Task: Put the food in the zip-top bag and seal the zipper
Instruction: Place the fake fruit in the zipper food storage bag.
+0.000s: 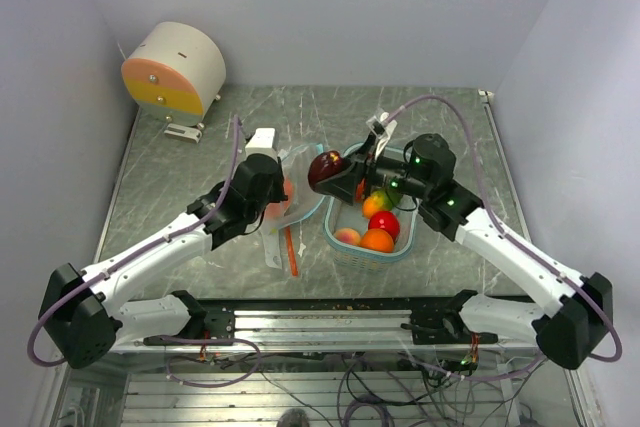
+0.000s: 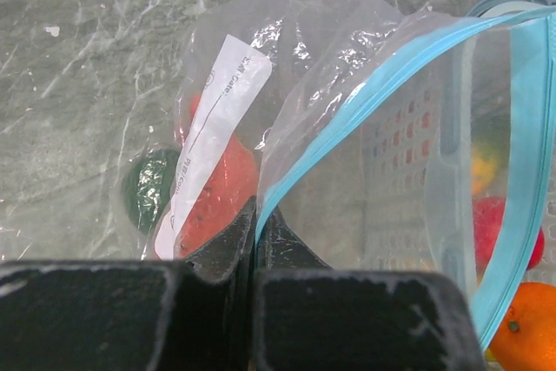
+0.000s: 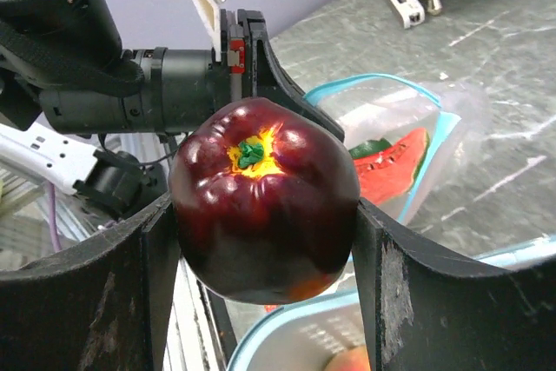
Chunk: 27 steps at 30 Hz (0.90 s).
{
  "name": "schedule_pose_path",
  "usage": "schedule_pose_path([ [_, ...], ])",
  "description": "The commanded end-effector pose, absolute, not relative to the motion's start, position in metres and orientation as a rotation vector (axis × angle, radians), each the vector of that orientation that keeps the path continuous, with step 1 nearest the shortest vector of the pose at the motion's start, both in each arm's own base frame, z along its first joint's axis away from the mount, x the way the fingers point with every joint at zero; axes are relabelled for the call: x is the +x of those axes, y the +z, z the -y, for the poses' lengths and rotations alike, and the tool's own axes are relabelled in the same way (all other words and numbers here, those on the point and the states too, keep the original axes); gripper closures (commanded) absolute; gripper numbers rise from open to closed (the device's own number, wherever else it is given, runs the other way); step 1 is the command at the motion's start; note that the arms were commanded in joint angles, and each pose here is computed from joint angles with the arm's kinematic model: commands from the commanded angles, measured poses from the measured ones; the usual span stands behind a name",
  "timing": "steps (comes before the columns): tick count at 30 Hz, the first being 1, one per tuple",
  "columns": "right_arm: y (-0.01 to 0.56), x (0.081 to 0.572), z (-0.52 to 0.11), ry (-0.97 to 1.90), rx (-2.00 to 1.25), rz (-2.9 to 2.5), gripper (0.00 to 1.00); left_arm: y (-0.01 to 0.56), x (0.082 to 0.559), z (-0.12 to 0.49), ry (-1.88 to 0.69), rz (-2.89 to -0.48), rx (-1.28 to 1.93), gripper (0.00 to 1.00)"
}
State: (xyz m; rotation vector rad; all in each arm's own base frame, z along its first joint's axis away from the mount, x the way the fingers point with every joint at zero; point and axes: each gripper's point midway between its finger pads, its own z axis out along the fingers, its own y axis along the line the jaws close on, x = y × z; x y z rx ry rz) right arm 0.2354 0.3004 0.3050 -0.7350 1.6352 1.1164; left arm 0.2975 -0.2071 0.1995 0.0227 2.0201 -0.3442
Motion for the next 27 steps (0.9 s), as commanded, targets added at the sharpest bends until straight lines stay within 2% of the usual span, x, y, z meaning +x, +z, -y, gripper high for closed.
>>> schedule_pose_path([
  [1,0.314,0.239,-0.319,1.246,-0.707,-1.539,1.0,0.235,0.302,0.217,-0.443,-1.945,0.001,0.93],
  [5,0.29,0.259,-0.331,1.236,-0.651,-1.609,1.0,0.245,0.3,0.216,-0.456,-1.933,0.005,0.93],
  [8,0.27,0.272,-0.34,1.123,-0.643,-1.703,1.0,0.254,0.298,0.215,-0.466,-1.917,0.01,0.93],
  [9,0.258,0.278,-0.34,1.047,-0.611,-1.759,0.9,0.256,0.298,0.215,-0.464,-1.917,0.012,0.93],
  [11,0.248,0.289,-0.334,0.942,-0.559,-1.808,0.79,0.262,0.297,0.216,-0.474,-1.908,0.017,0.93],
  [12,0.244,0.295,-0.331,0.897,-0.53,-1.829,0.7,0.263,0.297,0.216,-0.481,-1.907,0.02,0.93],
  [15,0.245,0.305,-0.327,0.817,-0.493,-1.853,0.39,0.266,0.295,0.219,-0.505,-1.899,0.026,0.93],
  [16,0.245,0.307,-0.327,0.792,-0.488,-1.859,0.25,0.266,0.295,0.22,-0.508,-1.9,0.027,0.93],
  [17,0.246,0.307,-0.327,0.77,-0.489,-1.863,0.06,0.265,0.296,0.22,-0.505,-1.901,0.027,0.93],
  [18,0.247,0.307,-0.326,0.748,-0.496,-1.862,0.01,0.265,0.296,0.22,-0.502,-1.903,0.027,0.93],
  [27,0.277,0.284,-0.303,0.689,-0.506,-1.839,0.0,0.256,0.3,0.22,-0.482,-1.909,0.023,0.93],
])
